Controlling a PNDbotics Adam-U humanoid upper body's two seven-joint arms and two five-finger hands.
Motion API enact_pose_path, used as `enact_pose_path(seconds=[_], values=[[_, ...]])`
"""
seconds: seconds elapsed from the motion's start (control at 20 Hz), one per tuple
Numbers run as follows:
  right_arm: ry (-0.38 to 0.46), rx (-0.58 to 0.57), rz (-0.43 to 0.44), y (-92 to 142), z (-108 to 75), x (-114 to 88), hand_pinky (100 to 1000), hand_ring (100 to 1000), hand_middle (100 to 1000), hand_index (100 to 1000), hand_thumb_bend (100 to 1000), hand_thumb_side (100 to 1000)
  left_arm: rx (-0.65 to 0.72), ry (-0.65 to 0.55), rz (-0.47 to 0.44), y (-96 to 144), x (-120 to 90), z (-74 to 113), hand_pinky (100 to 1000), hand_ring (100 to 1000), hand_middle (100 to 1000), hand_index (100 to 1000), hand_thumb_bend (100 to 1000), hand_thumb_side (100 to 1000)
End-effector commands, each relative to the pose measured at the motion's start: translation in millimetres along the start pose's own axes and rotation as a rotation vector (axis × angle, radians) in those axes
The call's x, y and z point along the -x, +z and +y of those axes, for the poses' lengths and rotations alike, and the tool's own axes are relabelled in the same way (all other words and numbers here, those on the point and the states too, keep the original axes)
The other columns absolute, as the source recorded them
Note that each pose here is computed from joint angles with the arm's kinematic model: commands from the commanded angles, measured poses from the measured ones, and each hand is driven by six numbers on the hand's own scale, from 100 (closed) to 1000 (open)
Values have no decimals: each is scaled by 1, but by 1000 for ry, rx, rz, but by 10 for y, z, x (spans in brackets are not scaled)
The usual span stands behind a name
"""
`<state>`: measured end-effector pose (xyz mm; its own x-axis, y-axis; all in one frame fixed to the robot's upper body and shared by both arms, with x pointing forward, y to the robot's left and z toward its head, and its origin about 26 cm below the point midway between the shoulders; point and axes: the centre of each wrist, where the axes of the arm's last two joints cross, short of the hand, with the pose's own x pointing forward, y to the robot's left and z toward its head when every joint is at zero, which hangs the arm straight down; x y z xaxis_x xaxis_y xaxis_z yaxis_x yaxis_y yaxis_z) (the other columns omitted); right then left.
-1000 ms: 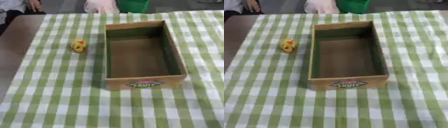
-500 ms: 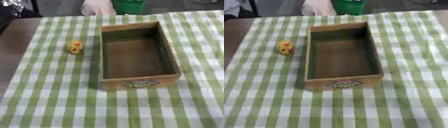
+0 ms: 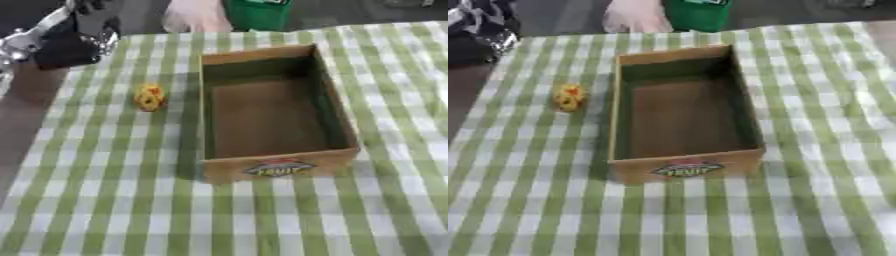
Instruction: Pick up objects on the table and place them in the box.
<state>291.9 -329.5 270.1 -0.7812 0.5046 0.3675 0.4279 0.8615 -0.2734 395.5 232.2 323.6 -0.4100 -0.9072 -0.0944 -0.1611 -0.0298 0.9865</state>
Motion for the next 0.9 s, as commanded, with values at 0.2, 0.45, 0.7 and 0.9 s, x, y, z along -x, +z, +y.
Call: enact_pose_path(seconds=[0.2, 0.45, 0.7, 0.9], values=[[5, -24, -41, -101, -43, -76, 639, 724, 763, 818, 100, 710, 179, 16, 5, -243, 48, -76, 656, 781, 761, 935, 314, 842], [2, -27, -41, -105, -37, -79, 639, 724, 763, 818, 100, 710, 306, 22, 49, -378, 87, -213, 675, 799, 765, 964, 427, 747], [1, -31, -39, -101, -31, -78, 638, 723, 762, 817, 100, 710, 383, 6, 119, -465, 128, -297, 681, 811, 760, 969, 418, 687], [0, -34, -38, -99, -24, -78, 638, 723, 761, 817, 100, 710, 401, -26, 178, -501, 156, -338, 671, 820, 785, 987, 350, 660]])
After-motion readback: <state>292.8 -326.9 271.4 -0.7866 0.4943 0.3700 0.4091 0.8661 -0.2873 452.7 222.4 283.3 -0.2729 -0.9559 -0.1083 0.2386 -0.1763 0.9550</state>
